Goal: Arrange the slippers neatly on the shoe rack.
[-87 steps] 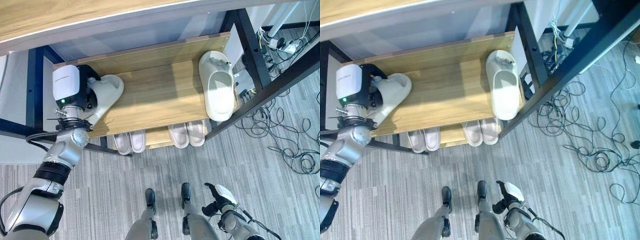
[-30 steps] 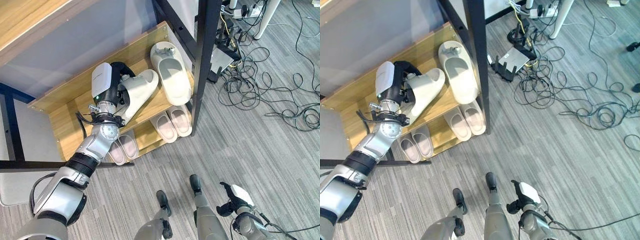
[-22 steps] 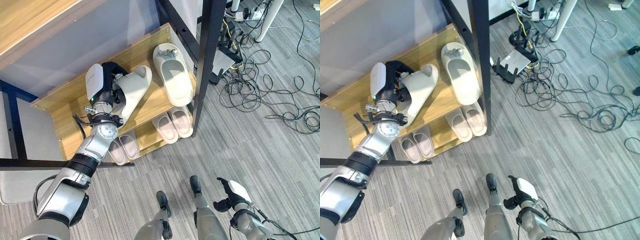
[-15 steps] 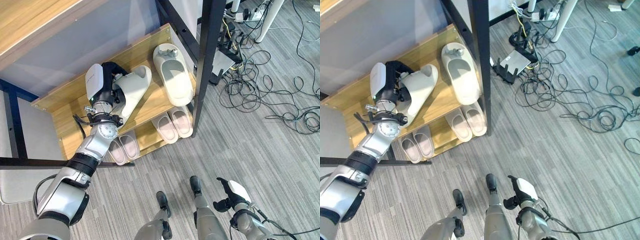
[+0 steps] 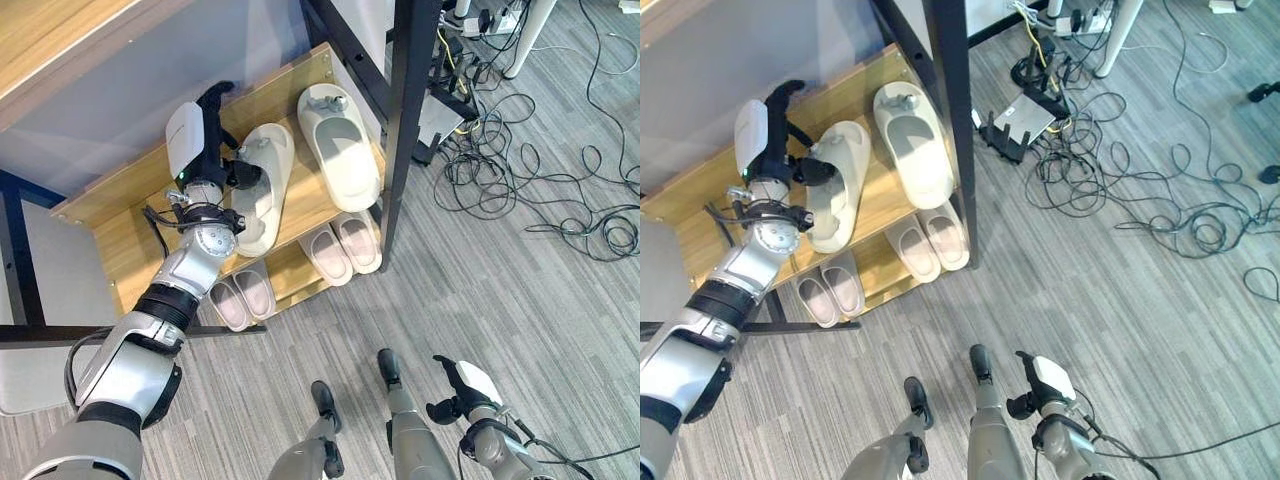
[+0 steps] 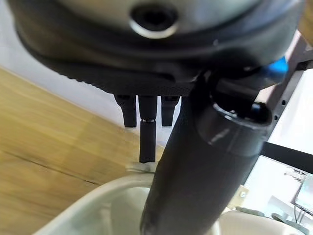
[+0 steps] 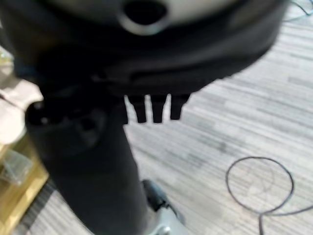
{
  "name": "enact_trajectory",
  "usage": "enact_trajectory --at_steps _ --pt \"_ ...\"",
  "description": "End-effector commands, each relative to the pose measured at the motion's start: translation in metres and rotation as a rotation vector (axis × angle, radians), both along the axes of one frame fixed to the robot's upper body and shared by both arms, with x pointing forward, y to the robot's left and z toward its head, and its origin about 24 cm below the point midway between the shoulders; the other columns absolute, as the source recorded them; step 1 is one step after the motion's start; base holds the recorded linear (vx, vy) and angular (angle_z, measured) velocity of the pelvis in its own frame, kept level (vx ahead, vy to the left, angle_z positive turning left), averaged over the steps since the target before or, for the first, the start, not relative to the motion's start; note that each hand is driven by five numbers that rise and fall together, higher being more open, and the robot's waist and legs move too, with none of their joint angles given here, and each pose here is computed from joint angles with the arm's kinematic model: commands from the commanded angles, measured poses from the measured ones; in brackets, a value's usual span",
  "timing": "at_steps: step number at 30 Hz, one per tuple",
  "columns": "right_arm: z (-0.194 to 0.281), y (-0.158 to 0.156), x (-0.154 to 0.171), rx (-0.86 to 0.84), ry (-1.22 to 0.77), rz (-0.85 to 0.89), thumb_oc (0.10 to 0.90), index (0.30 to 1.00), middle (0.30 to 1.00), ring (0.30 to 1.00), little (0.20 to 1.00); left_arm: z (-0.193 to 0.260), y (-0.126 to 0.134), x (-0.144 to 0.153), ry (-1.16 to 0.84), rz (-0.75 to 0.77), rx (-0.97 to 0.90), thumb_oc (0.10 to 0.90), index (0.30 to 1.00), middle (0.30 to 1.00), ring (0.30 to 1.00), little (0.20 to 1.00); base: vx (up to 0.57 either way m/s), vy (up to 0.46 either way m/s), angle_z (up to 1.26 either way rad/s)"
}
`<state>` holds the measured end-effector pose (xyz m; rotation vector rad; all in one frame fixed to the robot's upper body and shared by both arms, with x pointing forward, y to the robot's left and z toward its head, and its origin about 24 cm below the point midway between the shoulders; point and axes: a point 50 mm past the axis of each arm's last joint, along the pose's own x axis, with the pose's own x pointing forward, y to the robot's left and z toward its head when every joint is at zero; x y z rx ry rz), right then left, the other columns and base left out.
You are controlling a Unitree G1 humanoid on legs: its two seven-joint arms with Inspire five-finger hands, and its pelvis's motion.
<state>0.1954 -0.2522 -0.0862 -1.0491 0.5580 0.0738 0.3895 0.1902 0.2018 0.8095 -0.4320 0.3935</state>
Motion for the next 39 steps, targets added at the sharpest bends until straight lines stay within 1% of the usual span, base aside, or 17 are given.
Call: enact_trajectory --at_steps 1,15,16,17,19,24,32,39 --pt "-0.002 -0.01 -0.019 -0.01 0.009 0.005 0.8 0.9 0.9 0.9 0.9 0.062 0.008 0.001 -0.215 0.045 0.025 0.8 0.9 0.9 0.9 0.9 0.0 0.0 0.0" --pt "-0.003 -0.005 -0.016 0.007 -0.011 -0.002 0.8 0.9 0.9 0.9 0.9 0.042 -0.007 -0.004 -0.192 -0.009 0.062 0.8 0.9 0.9 0.9 0.9 0.0 -0.001 0.01" --pt "0.003 -0.007 -0.006 -0.002 -0.049 -0.012 0.8 0.9 0.9 0.9 0.9 0.037 -0.011 -0.006 -0.189 -0.019 0.051 0.8 0.9 0.9 0.9 0.9 -0.01 -0.011 0.06" --pt "-0.005 -0.005 -0.009 -0.015 -0.003 -0.016 0.8 0.9 0.9 0.9 0.9 0.031 -0.018 -0.006 -0.183 -0.034 0.033 0.8 0.9 0.9 0.9 0.9 -0.01 -0.009 0.07" --pt "-0.007 -0.003 -0.007 -0.022 0.004 -0.017 0.8 0.9 0.9 0.9 0.9 0.029 -0.027 -0.006 -0.185 -0.055 0.018 0.8 0.9 0.9 0.9 0.9 0.0 0.004 0.11" --pt "-0.008 -0.003 -0.005 -0.029 0.013 -0.027 0.8 0.9 0.9 0.9 0.9 0.034 -0.034 -0.012 -0.223 -0.094 -0.009 0.8 0.9 0.9 0.9 0.9 0.0 0.011 0.11" --pt "-0.009 0.0 -0.003 -0.028 0.019 -0.024 0.8 0.9 0.9 0.9 0.9 0.031 -0.036 -0.019 -0.241 -0.123 -0.01 0.8 0.9 0.9 0.9 0.9 0.0 0.003 0.05" --pt "-0.012 0.004 -0.001 -0.021 0.032 -0.03 0.8 0.9 0.9 0.9 0.9 0.019 -0.034 -0.025 -0.223 -0.134 -0.029 0.8 0.9 0.9 0.9 0.9 0.0 0.004 0.02"
